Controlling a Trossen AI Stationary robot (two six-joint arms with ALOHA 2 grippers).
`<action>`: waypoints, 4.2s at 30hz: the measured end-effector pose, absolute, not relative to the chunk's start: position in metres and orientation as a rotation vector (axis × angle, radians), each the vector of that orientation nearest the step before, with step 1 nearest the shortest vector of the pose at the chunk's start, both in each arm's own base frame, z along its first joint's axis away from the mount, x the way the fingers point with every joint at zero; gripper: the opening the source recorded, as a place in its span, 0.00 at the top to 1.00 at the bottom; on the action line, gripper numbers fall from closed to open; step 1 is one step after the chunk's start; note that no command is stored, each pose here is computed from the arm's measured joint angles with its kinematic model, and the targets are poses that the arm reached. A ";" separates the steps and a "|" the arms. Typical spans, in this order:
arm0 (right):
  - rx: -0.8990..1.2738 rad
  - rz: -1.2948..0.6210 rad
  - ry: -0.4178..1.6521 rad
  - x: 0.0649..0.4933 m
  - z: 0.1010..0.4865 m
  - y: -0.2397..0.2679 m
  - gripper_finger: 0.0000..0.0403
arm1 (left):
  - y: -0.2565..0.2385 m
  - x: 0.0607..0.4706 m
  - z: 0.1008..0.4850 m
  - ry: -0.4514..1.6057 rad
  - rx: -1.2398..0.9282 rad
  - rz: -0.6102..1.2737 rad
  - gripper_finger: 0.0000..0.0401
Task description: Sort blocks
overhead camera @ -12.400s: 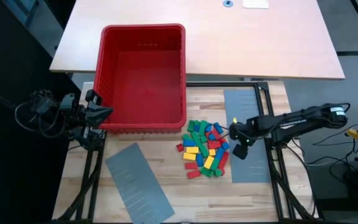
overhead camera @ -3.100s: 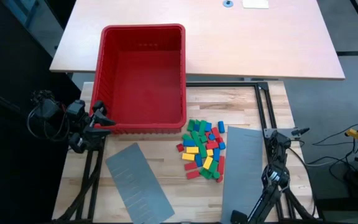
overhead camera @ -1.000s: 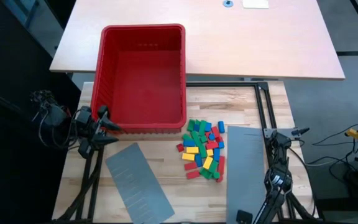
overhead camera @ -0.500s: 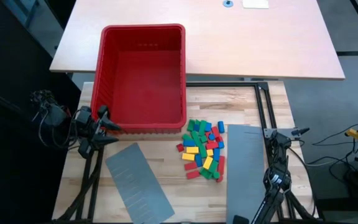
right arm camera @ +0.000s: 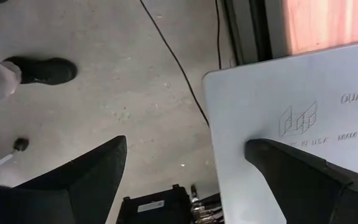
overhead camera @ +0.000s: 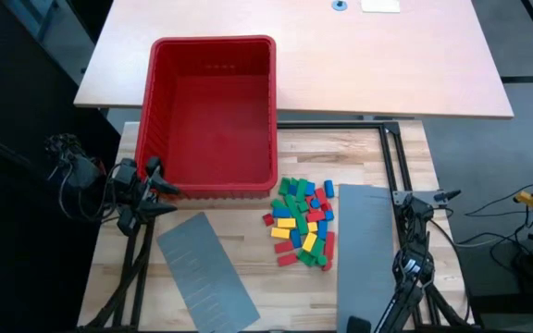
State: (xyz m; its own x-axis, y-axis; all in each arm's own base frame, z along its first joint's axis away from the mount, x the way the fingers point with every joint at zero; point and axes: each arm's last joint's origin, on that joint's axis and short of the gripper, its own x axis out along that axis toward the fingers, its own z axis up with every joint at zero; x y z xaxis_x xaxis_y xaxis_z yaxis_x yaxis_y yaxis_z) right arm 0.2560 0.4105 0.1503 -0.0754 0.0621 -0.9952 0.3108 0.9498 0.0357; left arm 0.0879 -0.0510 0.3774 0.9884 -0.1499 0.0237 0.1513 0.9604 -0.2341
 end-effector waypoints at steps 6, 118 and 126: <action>0.241 -0.236 1.661 0.255 0.143 0.408 0.15 | -0.051 0.088 0.375 0.012 -0.226 -0.151 0.52; 0.125 -0.119 1.593 0.251 0.166 0.413 0.22 | -0.051 0.088 0.364 0.110 -0.163 -0.138 0.51; 0.091 -0.141 1.622 0.249 0.158 0.410 0.22 | -0.051 0.088 0.364 0.114 -0.164 -0.137 0.50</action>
